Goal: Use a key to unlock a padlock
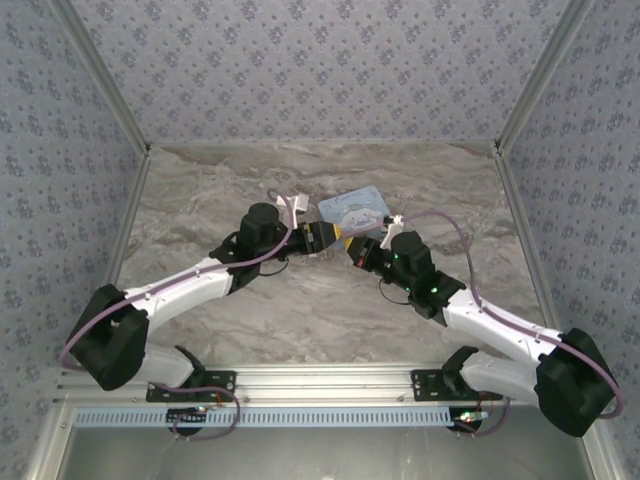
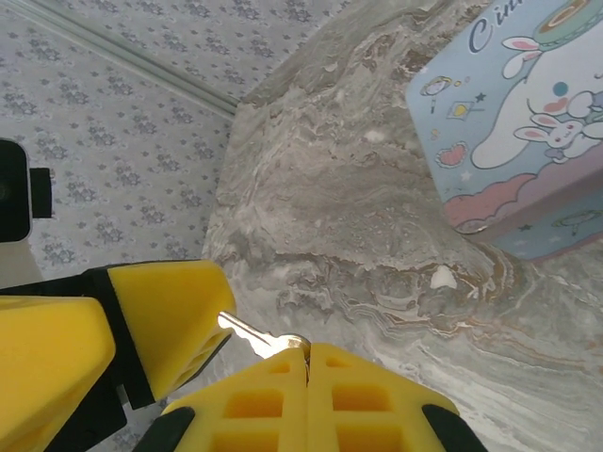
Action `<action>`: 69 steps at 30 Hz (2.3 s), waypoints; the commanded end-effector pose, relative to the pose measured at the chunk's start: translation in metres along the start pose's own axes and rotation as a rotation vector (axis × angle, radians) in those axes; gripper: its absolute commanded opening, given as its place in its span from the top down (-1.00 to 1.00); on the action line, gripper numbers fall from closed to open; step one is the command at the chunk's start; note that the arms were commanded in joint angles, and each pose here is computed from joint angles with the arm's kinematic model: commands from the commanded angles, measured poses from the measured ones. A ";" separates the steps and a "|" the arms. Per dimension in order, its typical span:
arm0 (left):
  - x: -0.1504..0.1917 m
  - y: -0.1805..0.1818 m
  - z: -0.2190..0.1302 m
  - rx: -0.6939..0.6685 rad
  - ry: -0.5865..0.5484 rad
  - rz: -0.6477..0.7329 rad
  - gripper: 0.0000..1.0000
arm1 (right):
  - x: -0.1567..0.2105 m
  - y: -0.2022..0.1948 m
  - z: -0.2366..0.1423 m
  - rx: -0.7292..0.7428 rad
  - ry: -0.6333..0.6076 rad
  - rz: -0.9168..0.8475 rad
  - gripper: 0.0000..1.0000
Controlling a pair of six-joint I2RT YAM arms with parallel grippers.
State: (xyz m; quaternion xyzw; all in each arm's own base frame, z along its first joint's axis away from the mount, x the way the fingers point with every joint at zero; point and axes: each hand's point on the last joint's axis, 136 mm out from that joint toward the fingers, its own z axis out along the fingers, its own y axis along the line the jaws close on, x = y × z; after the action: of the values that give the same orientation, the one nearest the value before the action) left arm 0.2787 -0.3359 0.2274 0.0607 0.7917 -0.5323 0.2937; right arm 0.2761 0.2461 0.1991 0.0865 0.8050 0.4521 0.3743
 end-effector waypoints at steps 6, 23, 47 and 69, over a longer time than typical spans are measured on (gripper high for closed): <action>-0.006 -0.023 0.008 0.068 0.001 0.026 0.05 | -0.011 0.028 0.001 -0.067 -0.029 -0.004 1.00; -0.010 -0.022 0.007 0.054 -0.016 0.031 0.84 | -0.005 0.030 0.007 -0.066 -0.004 -0.015 1.00; -0.036 -0.102 -0.056 0.232 0.017 0.445 1.00 | -0.042 0.106 -0.057 -0.599 0.070 -0.336 -0.40; -0.036 -0.104 -0.055 0.248 0.023 0.444 1.00 | -0.019 0.126 -0.043 -0.655 0.174 -0.379 0.16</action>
State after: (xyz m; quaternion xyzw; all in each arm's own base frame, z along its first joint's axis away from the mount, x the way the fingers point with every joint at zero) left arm 0.2452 -0.3254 0.3270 0.2618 0.7091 -0.5433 0.3653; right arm 0.2403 0.2794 0.3084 -0.2072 0.6644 0.6106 0.3779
